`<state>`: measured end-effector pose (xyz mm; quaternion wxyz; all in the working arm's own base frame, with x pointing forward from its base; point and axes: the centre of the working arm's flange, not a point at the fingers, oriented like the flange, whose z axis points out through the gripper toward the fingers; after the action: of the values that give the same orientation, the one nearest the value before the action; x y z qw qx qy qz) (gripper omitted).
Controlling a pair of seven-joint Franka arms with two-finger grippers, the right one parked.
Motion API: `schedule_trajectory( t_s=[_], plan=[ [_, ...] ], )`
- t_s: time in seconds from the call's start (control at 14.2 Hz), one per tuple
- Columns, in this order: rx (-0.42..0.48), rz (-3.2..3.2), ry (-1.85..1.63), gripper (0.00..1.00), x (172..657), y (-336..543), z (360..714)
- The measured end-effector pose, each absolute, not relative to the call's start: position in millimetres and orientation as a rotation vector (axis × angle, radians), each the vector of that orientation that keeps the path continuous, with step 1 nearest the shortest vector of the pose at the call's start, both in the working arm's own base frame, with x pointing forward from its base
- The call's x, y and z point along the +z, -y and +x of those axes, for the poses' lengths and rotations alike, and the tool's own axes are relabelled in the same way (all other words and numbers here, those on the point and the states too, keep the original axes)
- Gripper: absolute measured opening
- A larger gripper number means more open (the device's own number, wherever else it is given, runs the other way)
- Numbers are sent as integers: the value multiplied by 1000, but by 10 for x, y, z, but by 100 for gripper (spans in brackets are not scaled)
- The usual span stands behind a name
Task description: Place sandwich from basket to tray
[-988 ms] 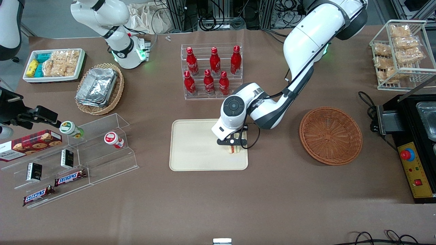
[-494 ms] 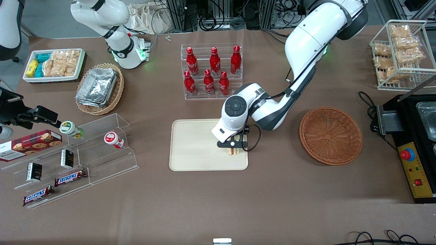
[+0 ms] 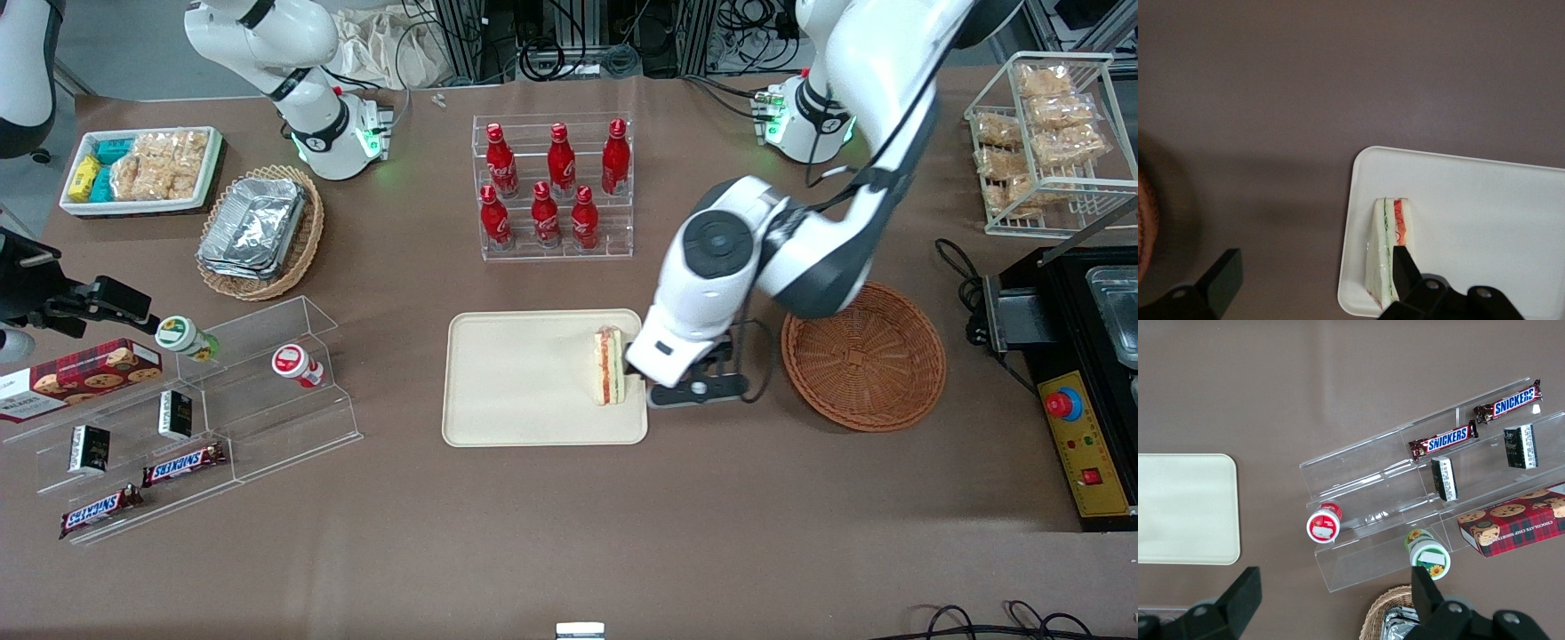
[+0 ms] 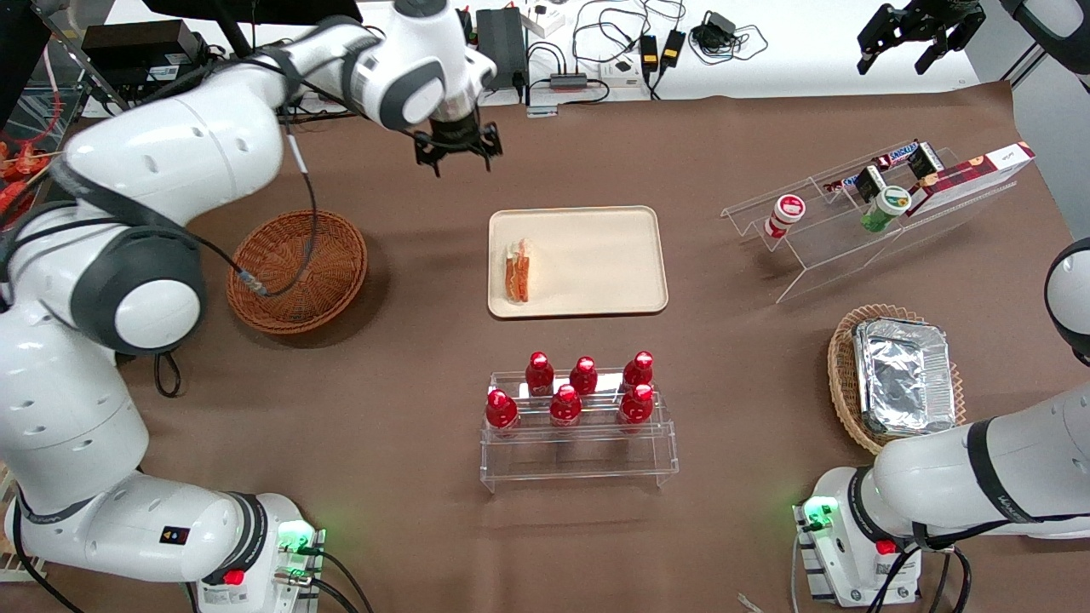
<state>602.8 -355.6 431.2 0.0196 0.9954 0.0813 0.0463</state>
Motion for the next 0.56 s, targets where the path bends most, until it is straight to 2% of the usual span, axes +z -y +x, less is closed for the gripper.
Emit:
schedule_trajectory(
  t_s=[0.28,0.56],
  plan=[
    [117,3122,-337,100,4876,2869,6092],
    [57,3112,-219,100,5397,1932,6148]
  ],
)
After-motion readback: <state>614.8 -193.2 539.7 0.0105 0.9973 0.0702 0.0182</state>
